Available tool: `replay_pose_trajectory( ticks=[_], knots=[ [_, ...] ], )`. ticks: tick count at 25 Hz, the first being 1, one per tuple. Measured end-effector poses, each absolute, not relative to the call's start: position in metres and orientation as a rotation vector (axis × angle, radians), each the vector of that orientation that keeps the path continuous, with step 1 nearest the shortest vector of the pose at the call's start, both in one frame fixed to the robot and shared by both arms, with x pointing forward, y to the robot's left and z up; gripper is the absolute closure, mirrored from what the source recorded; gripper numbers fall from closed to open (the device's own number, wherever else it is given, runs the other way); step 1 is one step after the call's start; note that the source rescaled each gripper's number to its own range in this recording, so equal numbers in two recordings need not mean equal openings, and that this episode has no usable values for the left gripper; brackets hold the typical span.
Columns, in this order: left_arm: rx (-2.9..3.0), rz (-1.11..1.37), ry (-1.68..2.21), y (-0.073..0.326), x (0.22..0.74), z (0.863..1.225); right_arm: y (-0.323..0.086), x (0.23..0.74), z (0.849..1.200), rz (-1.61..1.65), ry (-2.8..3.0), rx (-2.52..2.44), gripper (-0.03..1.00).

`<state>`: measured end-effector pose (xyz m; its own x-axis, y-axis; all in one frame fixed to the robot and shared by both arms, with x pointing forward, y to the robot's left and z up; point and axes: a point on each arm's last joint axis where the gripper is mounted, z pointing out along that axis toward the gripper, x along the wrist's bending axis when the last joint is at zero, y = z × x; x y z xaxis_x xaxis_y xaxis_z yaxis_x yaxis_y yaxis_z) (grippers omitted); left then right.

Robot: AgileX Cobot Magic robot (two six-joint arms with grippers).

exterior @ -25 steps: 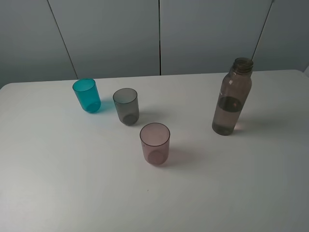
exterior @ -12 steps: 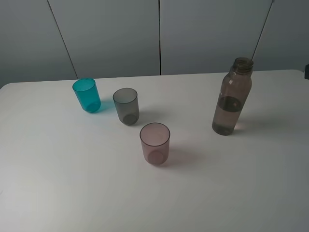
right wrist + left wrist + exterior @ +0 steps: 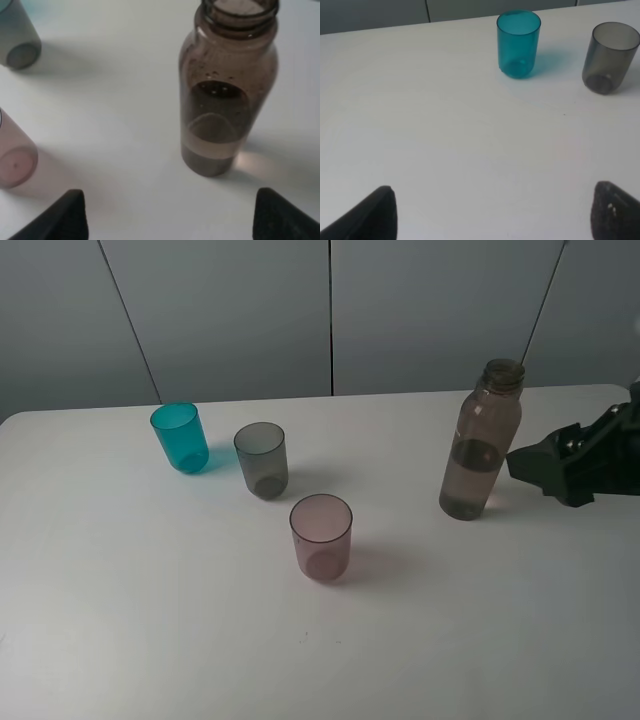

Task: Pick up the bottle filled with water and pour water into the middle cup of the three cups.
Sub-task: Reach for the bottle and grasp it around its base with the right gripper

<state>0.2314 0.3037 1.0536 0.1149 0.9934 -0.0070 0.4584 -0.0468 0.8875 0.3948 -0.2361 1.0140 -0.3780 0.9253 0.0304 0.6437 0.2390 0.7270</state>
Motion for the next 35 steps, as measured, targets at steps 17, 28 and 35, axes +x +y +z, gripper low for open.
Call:
replay_pose_trajectory(
  ticks=[17, 28, 35],
  knots=[
    [1.619, 0.872, 1.449, 0.304, 0.231, 1.054, -0.221, 0.422, 0.925, 1.016, 1.903, 1.642, -0.03],
    [1.619, 0.872, 1.449, 0.304, 0.231, 1.054, -0.223, 0.445, 0.892, 0.997, 1.745, 1.615, -0.03],
    [1.619, 0.872, 1.449, 0.304, 0.231, 1.054, -0.221, 0.457, 0.873, 0.94, 1.739, 1.639, -0.03]
  ],
)
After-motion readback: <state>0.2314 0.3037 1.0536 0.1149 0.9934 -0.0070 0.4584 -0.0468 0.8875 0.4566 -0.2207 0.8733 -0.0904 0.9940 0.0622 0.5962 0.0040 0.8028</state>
